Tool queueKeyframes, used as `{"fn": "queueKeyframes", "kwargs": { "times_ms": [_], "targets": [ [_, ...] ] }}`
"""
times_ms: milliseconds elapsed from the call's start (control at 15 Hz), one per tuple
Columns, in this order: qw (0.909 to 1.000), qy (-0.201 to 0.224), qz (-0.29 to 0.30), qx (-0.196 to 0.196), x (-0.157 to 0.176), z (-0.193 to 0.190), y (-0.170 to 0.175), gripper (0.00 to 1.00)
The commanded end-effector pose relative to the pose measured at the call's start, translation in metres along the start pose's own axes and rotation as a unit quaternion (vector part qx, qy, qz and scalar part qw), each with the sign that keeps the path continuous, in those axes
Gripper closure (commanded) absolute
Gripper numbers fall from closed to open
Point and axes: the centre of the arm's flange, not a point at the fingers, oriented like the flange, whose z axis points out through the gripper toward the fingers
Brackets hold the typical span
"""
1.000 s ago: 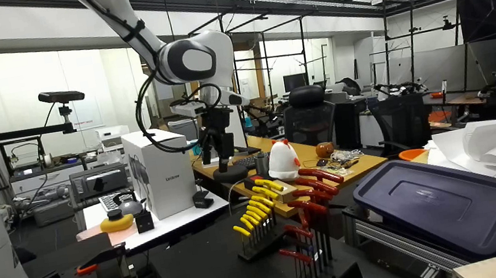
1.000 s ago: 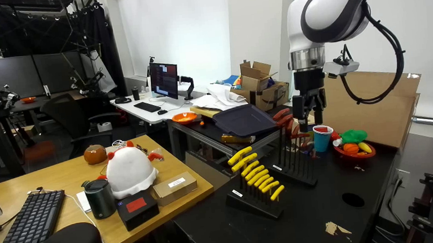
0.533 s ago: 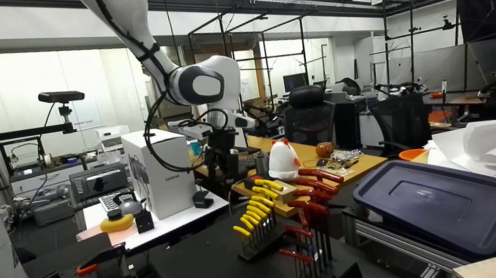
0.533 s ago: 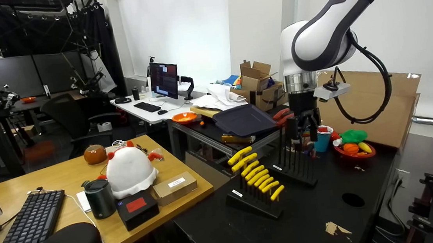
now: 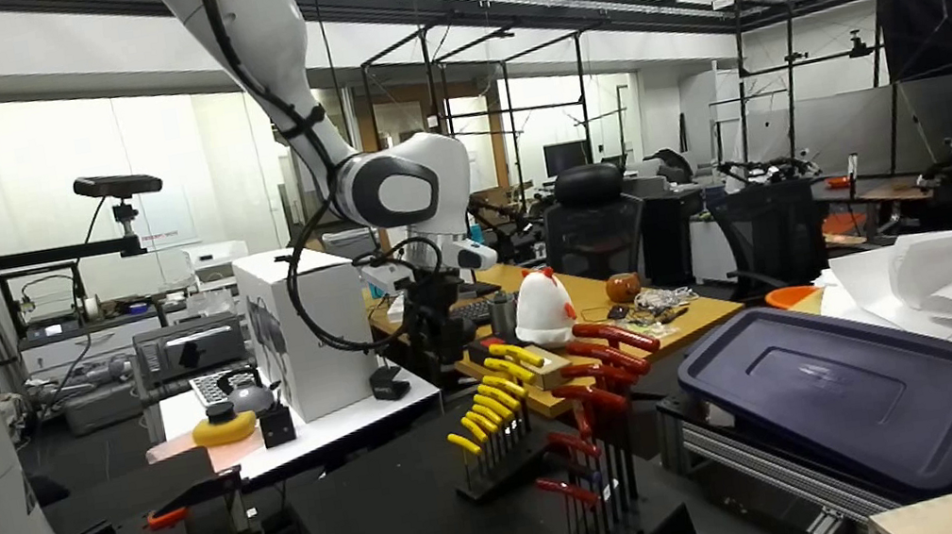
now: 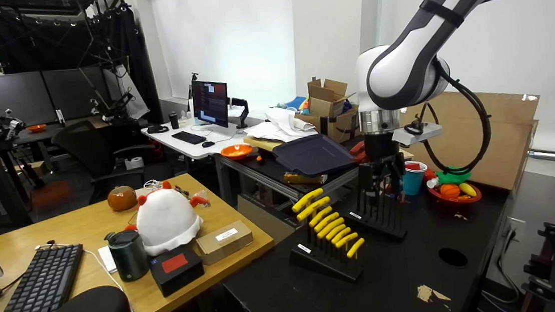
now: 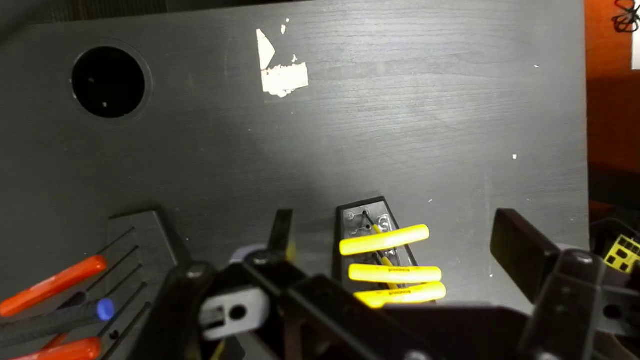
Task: Remove two yellow wrenches from the stand.
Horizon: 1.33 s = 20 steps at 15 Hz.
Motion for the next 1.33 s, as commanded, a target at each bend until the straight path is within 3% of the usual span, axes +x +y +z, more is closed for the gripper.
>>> {"fn": "queueKeyframes", "kwargs": {
  "times_ms": [0,800,1067,1200,1267],
  "targets": [
    [0.9997,0.007,0.018,0.013,0.006,0.008,-0.009,0.0],
    [0.9955,0.001,0.095,0.006,0.017,0.065,-0.004,0.0],
    [0.9965,-0.004,0.084,0.004,0.024,0.075,-0.002,0.0],
    [0.9967,-0.006,0.078,0.018,0.017,0.059,0.0,0.0],
    [0.9967,-0.009,0.081,0.006,0.019,0.075,0.0,0.0]
  ]
}}
